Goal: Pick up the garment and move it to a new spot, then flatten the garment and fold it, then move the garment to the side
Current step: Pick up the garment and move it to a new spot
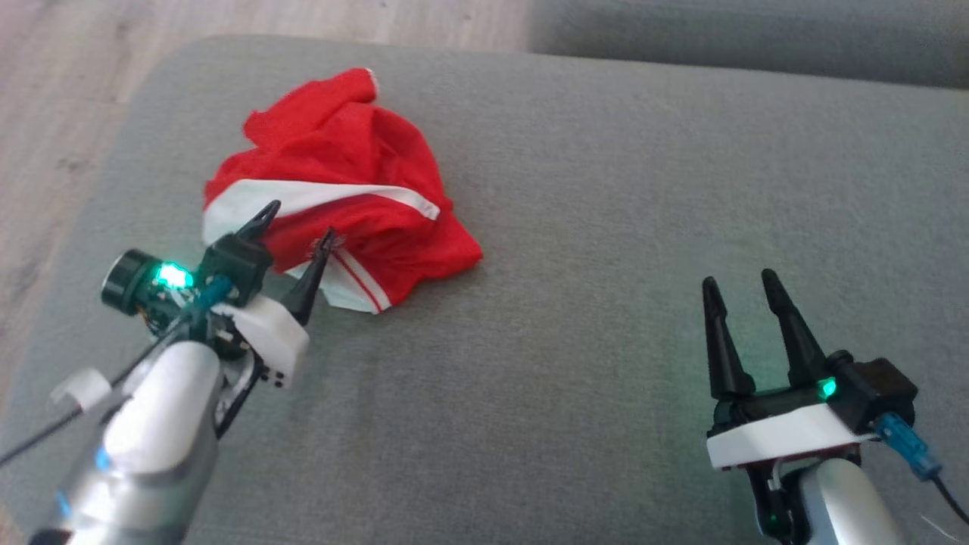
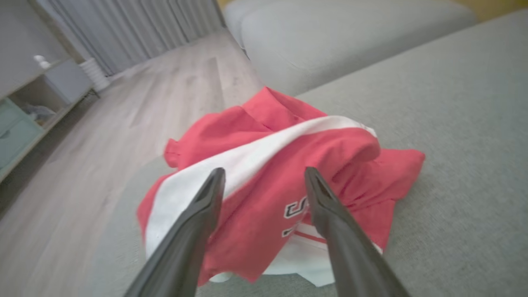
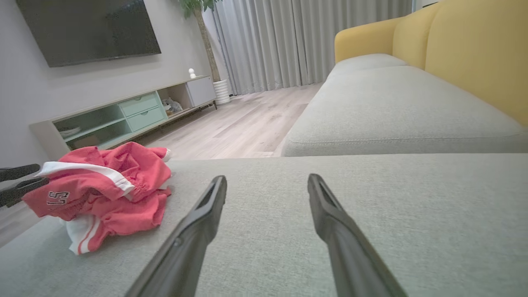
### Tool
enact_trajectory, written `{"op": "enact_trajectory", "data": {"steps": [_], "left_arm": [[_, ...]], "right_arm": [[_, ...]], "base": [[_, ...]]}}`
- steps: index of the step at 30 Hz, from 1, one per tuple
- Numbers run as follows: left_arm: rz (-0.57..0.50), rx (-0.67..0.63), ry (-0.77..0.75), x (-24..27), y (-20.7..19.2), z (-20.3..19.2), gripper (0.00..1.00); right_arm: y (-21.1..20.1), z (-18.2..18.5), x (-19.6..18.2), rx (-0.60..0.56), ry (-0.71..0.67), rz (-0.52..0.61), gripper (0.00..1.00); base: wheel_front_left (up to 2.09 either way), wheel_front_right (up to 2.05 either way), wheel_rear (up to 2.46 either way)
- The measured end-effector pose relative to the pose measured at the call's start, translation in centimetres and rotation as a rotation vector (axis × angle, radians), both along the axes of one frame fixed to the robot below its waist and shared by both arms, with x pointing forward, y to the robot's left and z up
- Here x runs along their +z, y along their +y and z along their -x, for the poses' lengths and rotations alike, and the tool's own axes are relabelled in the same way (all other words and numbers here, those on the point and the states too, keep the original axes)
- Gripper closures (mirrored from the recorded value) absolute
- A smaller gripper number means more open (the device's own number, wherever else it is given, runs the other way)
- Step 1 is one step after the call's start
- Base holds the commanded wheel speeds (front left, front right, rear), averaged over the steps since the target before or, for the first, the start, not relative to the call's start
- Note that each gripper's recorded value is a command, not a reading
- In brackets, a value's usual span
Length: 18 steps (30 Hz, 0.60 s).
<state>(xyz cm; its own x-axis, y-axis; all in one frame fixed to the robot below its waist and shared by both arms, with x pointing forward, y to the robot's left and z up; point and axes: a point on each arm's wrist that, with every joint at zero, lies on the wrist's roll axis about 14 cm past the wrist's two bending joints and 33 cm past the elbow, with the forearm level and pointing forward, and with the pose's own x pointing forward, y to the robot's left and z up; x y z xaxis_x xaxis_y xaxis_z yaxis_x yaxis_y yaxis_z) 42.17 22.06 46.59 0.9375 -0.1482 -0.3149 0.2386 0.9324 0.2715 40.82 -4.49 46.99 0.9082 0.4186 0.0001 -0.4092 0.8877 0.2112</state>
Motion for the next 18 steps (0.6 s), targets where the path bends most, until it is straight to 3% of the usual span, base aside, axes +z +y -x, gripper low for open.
{"op": "enact_trajectory", "data": {"steps": [4,11,12,13,18], "left_arm": [[0.020,-0.025,0.102,-1.8,-0.3,-0.9,0.00],[-0.030,-0.055,0.145,-2.4,0.4,-2.9,0.00],[-0.028,-0.061,0.151,-2.6,0.2,-3.0,0.64],[-0.026,-0.069,0.156,-2.8,-0.1,-3.0,1.00],[0.005,-0.084,0.095,-2.0,-0.5,-3.4,1.00]], "right_arm": [[-1.3,-0.3,-0.7,-0.038,0.019,0.005,0.00],[-2.8,-1.0,-0.8,-0.081,0.016,0.007,0.00],[-2.9,-0.9,-0.8,-0.085,0.017,0.008,0.00],[-3.1,-0.9,-0.8,-0.090,0.017,0.009,0.00],[-3.6,-0.8,-0.5,-0.102,0.009,0.012,0.00]], "base": [[0.00,0.00,0.00],[0.00,0.00,0.00],[0.00,0.00,0.00],[0.00,0.00,0.00],[0.00,0.00,0.00]]}}
